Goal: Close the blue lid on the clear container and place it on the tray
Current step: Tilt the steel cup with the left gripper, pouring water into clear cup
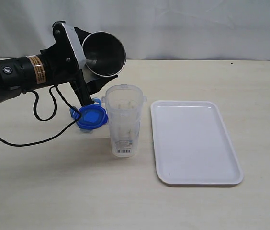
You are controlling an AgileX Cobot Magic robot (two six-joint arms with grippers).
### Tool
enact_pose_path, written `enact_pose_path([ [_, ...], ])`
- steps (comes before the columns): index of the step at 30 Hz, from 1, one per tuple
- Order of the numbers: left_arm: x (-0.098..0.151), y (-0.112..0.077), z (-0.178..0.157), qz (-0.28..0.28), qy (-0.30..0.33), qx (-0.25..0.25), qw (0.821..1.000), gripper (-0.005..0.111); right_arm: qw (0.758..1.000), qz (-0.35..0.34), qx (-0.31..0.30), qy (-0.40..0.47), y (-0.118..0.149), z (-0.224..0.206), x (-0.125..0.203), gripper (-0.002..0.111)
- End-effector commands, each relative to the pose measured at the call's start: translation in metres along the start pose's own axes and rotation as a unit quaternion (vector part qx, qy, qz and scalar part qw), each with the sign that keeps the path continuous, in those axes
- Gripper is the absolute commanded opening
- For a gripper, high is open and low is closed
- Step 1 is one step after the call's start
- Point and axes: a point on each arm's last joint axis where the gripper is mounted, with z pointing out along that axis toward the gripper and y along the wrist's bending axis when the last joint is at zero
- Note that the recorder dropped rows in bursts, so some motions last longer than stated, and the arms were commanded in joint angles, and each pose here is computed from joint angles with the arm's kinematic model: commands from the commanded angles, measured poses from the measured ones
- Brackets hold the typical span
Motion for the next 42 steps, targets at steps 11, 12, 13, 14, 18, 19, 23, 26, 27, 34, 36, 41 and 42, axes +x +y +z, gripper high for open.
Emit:
enact_pose_path([
  [11,-0.0135,0.0095,-0.0002,0.051,-0.045,-0.026,0.997,0.000,1.000,0.001,0.002,-0.004,-0.0002,-0.0002,-0.0001,0.005],
  [12,-0.0135,0.0095,-0.0002,0.052,-0.045,-0.026,0.997,0.000,1.000,0.001,0.002,-0.004,-0.0002,-0.0002,-0.0001,0.005],
  [13,-0.0135,0.0095,-0.0002,0.052,-0.045,-0.026,0.997,0.000,1.000,0.001,0.002,-0.004,-0.0002,-0.0002,-0.0001,0.005],
  [14,-0.0135,0.0095,-0.0002,0.062,-0.044,-0.027,0.997,0.000,1.000,0.001,0.002,-0.004,-0.0002,-0.0002,-0.0001,0.005],
  [18,-0.0135,0.0095,-0.0002,0.074,-0.044,-0.027,0.996,0.000,1.000,0.001,0.002,-0.004,-0.0002,-0.0002,-0.0001,0.005],
  [19,-0.0135,0.0095,-0.0002,0.075,-0.044,-0.027,0.996,0.000,1.000,0.001,0.002,-0.004,-0.0002,-0.0002,-0.0001,0.005],
  [23,-0.0135,0.0095,-0.0002,0.093,-0.043,-0.028,0.994,0.000,1.000,0.001,0.002,-0.004,-0.0002,-0.0002,-0.0001,0.005],
  [26,-0.0135,0.0095,-0.0002,0.100,-0.043,-0.029,0.994,0.000,1.000,0.001,0.002,-0.004,-0.0002,-0.0002,-0.0001,0.005],
  [27,-0.0135,0.0095,-0.0002,0.104,-0.043,-0.029,0.993,0.000,1.000,0.001,0.002,-0.004,-0.0002,-0.0002,-0.0001,0.005],
  [34,-0.0135,0.0095,-0.0002,0.116,-0.043,-0.029,0.992,0.000,1.000,0.001,0.002,-0.004,-0.0002,-0.0002,-0.0001,0.005],
  [36,-0.0135,0.0095,-0.0002,0.118,-0.043,-0.029,0.992,0.000,1.000,0.001,0.002,-0.004,-0.0002,-0.0002,-0.0001,0.005],
  [41,-0.0135,0.0095,-0.0002,0.118,-0.043,-0.029,0.992,0.000,1.000,0.001,0.002,-0.004,-0.0002,-0.0002,-0.0001,0.005],
  [42,-0.0135,0.0095,-0.0002,0.118,-0.043,-0.029,0.992,0.000,1.000,0.001,0.002,-0.004,-0.0002,-0.0002,-0.0001,0.005],
])
